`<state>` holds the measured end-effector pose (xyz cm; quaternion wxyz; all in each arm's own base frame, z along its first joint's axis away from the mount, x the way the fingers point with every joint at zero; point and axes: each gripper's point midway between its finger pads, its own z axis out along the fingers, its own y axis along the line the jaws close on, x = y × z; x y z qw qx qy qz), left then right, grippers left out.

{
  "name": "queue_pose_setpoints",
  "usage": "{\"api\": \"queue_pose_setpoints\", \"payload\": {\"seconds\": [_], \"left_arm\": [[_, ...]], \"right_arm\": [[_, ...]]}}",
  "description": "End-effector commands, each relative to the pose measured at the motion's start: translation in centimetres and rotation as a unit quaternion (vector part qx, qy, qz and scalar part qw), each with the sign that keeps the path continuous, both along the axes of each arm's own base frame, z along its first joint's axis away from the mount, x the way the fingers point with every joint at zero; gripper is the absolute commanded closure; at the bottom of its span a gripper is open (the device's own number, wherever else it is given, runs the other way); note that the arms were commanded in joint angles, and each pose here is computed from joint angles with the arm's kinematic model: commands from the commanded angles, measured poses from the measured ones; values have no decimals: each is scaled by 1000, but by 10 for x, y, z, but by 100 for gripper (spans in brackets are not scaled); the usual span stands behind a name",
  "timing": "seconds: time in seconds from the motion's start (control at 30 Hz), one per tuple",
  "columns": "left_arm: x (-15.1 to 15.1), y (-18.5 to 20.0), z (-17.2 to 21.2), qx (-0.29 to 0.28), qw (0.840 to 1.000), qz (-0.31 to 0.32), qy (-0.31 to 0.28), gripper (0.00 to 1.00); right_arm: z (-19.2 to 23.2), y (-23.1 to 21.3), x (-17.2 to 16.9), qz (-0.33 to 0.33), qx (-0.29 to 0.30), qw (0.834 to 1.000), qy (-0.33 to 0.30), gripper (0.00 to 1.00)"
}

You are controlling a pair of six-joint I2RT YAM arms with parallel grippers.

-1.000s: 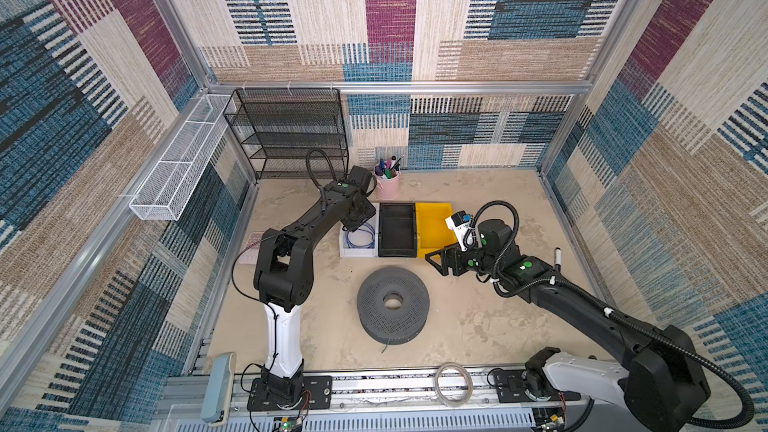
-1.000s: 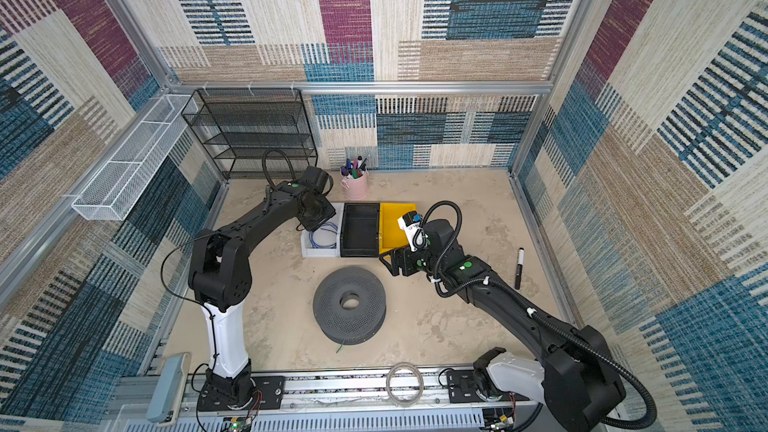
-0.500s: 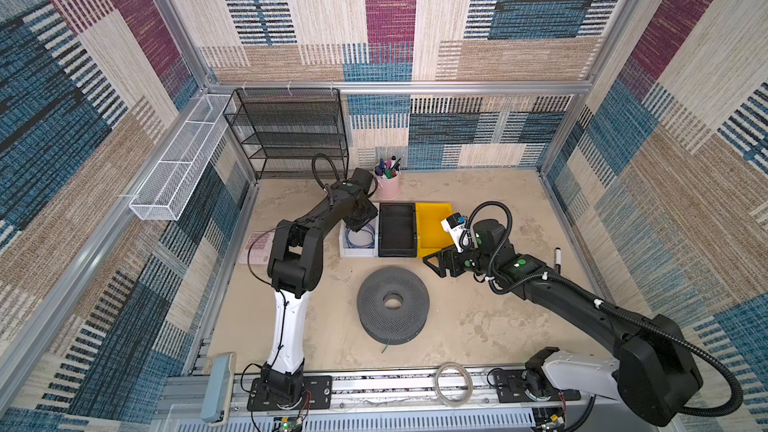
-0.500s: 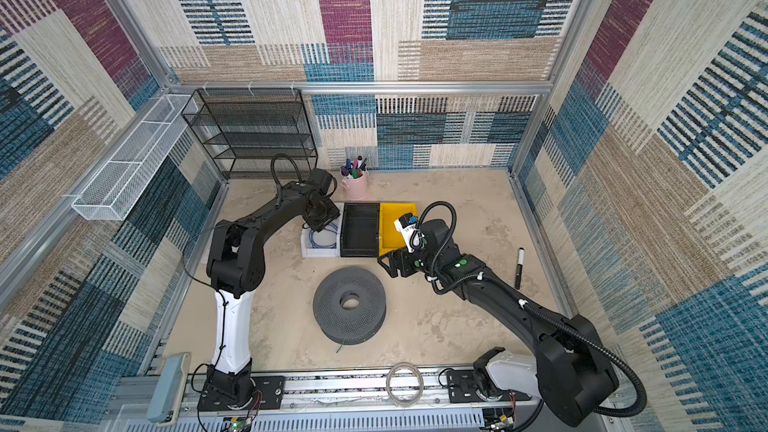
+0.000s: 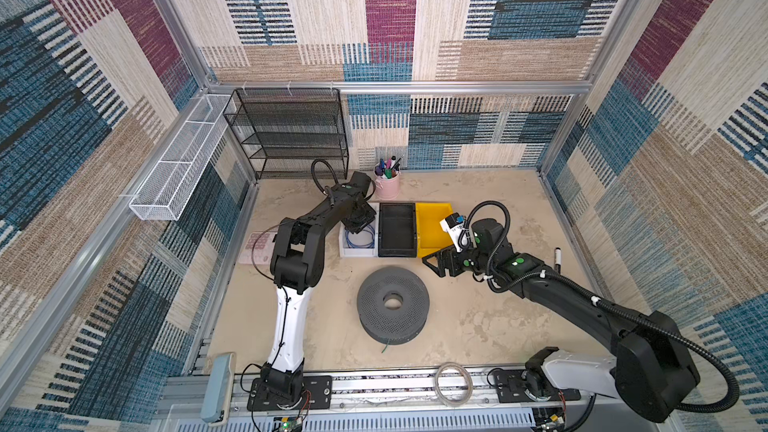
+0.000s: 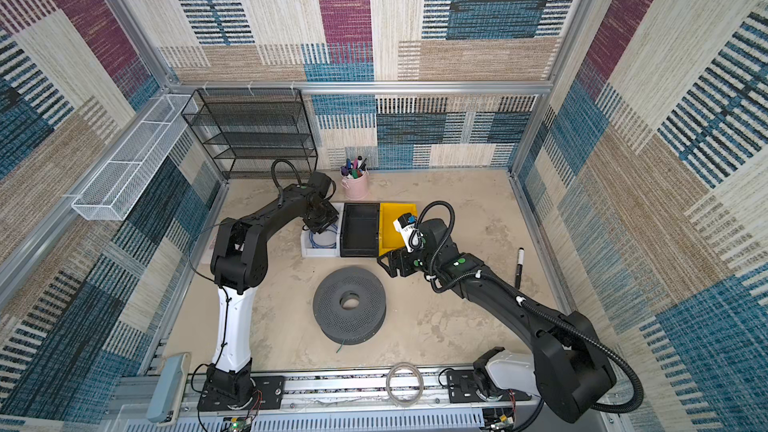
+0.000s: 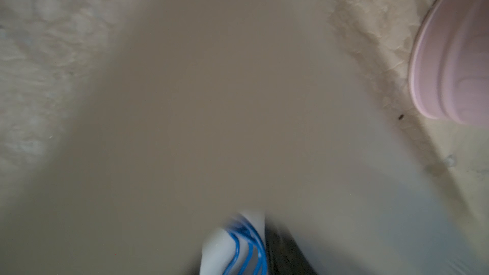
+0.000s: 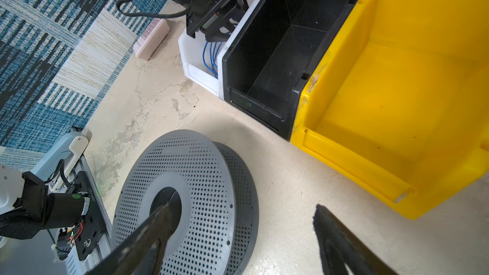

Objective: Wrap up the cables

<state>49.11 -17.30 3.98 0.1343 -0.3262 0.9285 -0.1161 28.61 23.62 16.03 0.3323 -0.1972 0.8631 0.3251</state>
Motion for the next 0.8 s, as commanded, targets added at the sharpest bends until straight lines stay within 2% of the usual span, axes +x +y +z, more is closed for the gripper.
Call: {"api": "queue_pose_setpoints", "payload": {"seconds": [0.0, 0.23, 0.33, 0.53, 0.6, 0.77], "left_arm": [[-4, 1, -2, -2, 1000, -3, 4, 58], [3, 1, -9, -9, 1000, -3, -17, 69], [2, 0, -11, -13, 1000, -1, -16, 80], [-1, 0, -6, -21, 999, 2, -30, 92], [-2, 3, -1, -18, 999, 7, -38, 99], [-4, 5, 21, -25, 997, 15, -72, 100]], "right_arm": [[5, 0, 2, -3, 1, 1000, -10, 13], [9, -3, 0, -8, 3, 1000, -13, 13], [11, -5, 0, -12, 1, 1000, -16, 13], [12, -6, -2, -15, 5, 1000, -15, 13], [14, -5, -2, -15, 8, 1000, -16, 13], [19, -5, -2, -15, 13, 1000, -20, 13]]}}
